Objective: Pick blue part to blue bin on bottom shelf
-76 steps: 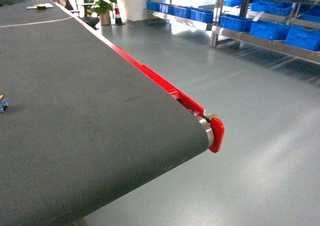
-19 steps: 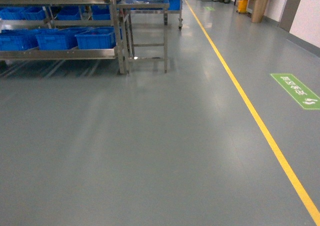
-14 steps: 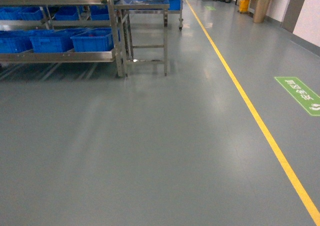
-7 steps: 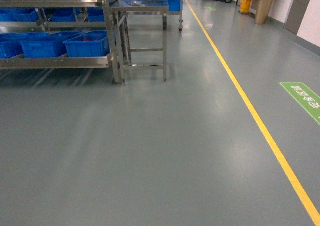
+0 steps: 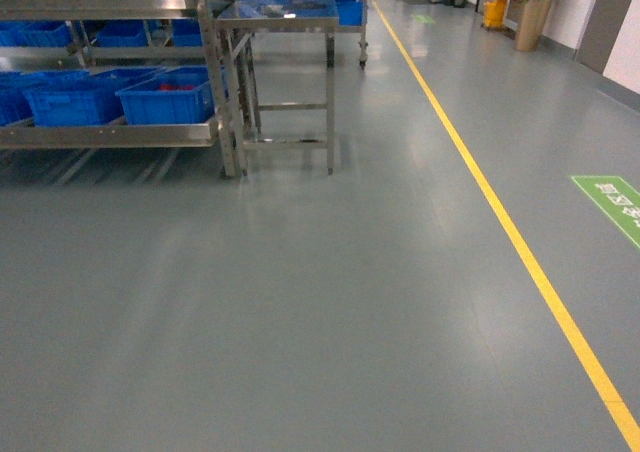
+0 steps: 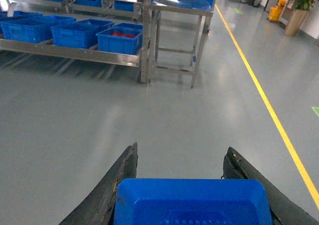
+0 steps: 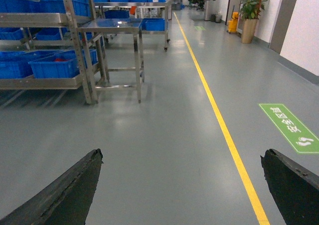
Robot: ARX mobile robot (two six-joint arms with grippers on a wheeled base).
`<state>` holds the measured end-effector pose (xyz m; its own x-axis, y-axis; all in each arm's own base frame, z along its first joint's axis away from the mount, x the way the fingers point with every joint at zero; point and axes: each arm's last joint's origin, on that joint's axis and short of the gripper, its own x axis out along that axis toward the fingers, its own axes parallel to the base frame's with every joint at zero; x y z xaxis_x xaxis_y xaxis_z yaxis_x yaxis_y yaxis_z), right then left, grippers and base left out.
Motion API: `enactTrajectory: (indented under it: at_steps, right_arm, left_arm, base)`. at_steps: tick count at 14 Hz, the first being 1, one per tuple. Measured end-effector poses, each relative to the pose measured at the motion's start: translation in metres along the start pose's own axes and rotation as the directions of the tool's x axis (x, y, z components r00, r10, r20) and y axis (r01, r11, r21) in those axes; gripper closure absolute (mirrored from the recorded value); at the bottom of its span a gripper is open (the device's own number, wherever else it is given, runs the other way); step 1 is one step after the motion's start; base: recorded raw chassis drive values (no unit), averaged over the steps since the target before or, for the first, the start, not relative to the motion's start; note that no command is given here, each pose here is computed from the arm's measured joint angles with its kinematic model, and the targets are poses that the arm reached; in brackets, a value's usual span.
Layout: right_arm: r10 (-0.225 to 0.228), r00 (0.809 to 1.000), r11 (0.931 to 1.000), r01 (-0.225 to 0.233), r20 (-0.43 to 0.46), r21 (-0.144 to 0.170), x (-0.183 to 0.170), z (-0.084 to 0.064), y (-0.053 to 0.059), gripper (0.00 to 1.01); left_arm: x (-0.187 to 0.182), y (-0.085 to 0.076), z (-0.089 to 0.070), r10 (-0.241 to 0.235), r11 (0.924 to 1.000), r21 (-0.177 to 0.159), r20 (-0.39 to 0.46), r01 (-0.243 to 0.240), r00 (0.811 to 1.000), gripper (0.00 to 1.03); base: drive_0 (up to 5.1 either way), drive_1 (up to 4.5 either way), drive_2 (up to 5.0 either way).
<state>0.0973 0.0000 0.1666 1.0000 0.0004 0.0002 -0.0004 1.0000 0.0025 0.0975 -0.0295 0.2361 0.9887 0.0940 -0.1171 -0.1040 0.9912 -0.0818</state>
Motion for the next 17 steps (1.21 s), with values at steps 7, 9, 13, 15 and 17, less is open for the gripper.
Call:
enactTrajectory:
  at_steps: [7, 9, 13, 15, 17]
  right_arm:
    - [0.0, 1.0, 1.0, 0.0, 0.002, 0.0, 0.0, 0.0002, 0.0, 0.03]
    - [0.0, 1.0, 1.0, 0.0, 0.008, 0.0, 0.0, 0.0008, 0.0, 0.03]
    - [0.0, 1.0, 1.0, 0.0, 0.003, 0.0, 0.0, 0.0003, 0.0, 0.03]
    - [0.0, 1.0, 1.0, 0.0, 0.003, 0.0, 0.0, 0.0003, 0.0, 0.03]
    - [0.0, 1.0, 1.0, 0.0, 0.004, 0.0, 0.0, 0.0004, 0.0, 0.03]
  left_arm:
    - [0.0, 0.0, 0.0, 0.0, 1.0, 0.0, 0.0, 0.0, 1.0, 0.6]
    - [0.0003, 0.0, -0.0006, 0.001, 1.0, 0.003, -0.005, -0.001, 1.0, 0.6]
    - [0.0002, -0.0002, -0.0003, -0.001, 1.0, 0.001, -0.002, 0.001, 1.0, 0.6]
    - [0.0001, -0.0001, -0.0004, 0.0, 1.0, 0.001, -0.002, 0.0, 1.0, 0.6]
    - [0.0001, -0.0001, -0.0005, -0.001, 1.0, 0.002, -0.003, 0.001, 1.0, 0.6]
  base:
    - [0.0, 4.13, -4.2]
    - [0.1, 4.28, -4.1]
    - [0.0, 4.13, -4.2]
    - [-0.1, 4.04, -4.3]
    - [0.0, 4.12, -4.2]
